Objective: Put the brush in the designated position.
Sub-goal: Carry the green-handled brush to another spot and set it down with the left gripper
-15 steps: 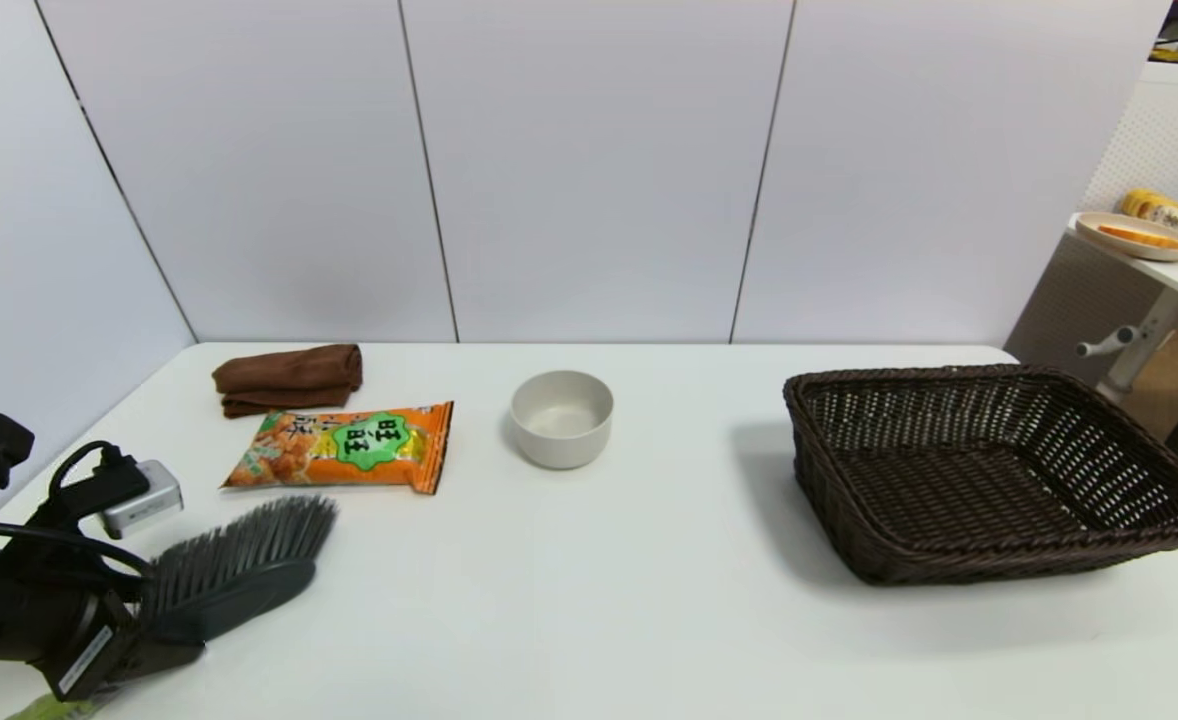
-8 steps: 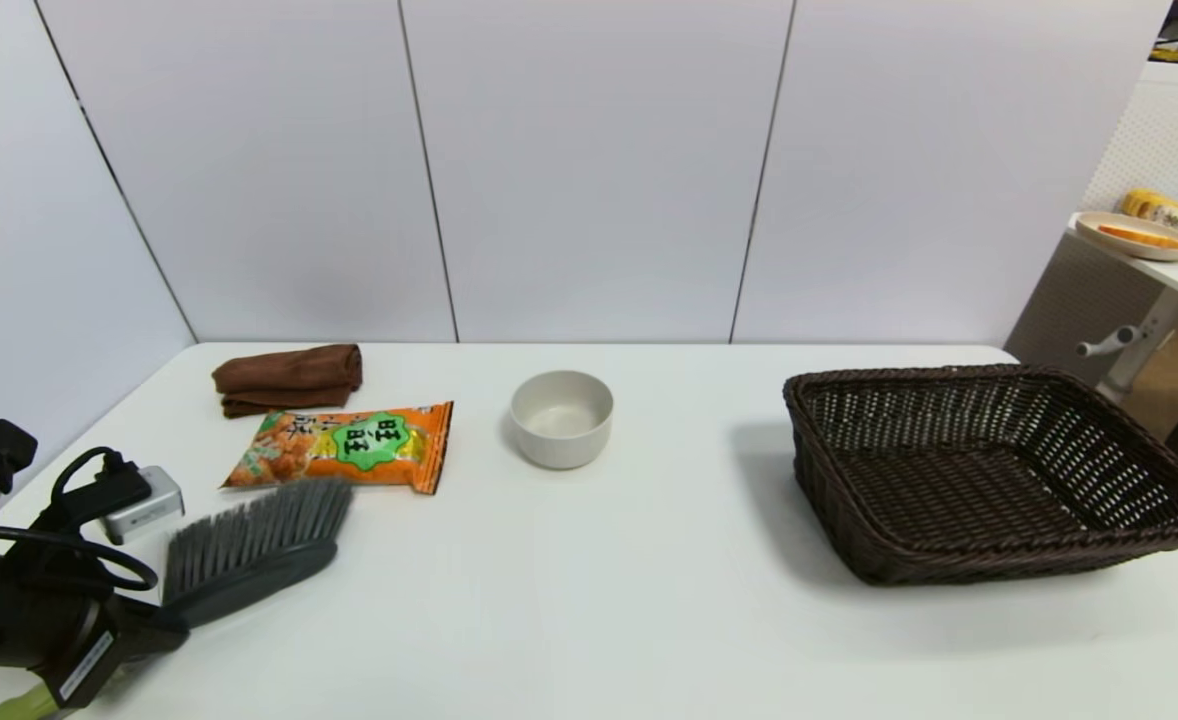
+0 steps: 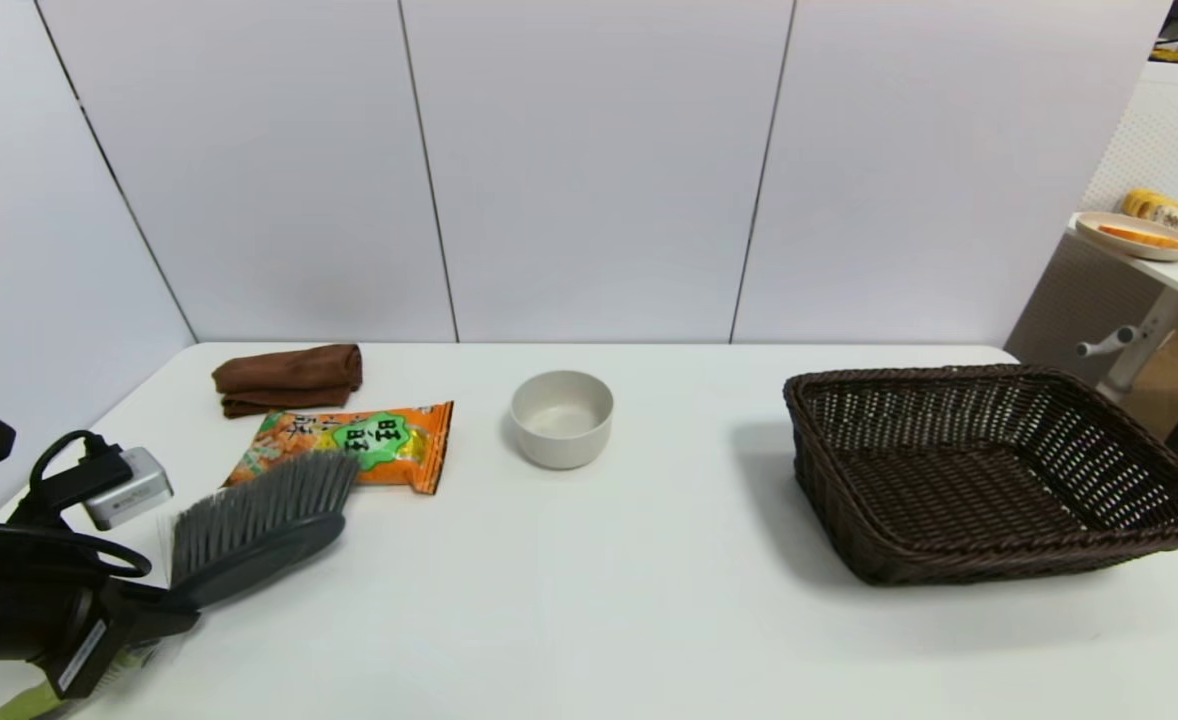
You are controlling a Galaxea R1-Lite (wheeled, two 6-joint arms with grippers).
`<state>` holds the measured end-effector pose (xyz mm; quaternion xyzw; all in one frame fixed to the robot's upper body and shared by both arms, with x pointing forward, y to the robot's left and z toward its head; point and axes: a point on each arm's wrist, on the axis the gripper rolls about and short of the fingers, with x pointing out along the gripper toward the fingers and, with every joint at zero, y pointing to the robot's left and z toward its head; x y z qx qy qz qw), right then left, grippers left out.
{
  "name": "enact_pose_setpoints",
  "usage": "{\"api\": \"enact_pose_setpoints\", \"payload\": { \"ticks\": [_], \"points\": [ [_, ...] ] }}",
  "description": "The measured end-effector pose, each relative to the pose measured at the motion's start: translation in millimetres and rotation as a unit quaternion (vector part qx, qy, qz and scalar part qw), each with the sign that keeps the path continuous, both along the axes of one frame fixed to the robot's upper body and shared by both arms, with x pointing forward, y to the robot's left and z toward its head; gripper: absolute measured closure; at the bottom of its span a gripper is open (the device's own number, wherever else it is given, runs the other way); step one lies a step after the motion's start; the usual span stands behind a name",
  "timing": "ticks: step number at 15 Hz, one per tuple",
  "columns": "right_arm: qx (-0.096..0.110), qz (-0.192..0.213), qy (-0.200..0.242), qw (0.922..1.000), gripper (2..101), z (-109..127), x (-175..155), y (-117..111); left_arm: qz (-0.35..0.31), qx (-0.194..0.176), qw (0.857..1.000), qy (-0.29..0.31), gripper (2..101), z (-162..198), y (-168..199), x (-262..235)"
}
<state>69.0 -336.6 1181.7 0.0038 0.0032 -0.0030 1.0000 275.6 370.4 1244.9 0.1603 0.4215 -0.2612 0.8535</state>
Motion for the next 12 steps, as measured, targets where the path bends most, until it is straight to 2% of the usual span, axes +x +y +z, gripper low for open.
{"api": "enact_pose_setpoints", "payload": {
  "ticks": [3,6,8,12],
  "points": [
    [0.000,0.000,0.000,1.0000,5.0,0,0,0,0.001,-0.046,0.998,-0.044,87.9,19,-3,-5],
    [0.000,0.000,0.000,1.0000,5.0,0,0,0,-0.010,-0.035,0.992,-0.124,87.9,59,-3,9],
    [0.000,0.000,0.000,1.0000,5.0,0,0,0,-0.033,-0.024,0.981,-0.188,87.9,93,-5,30],
    [0.000,0.000,0.000,1.0000,5.0,0,0,0,-0.106,-0.026,0.955,-0.274,87.9,135,-33,109]
  ]
}}
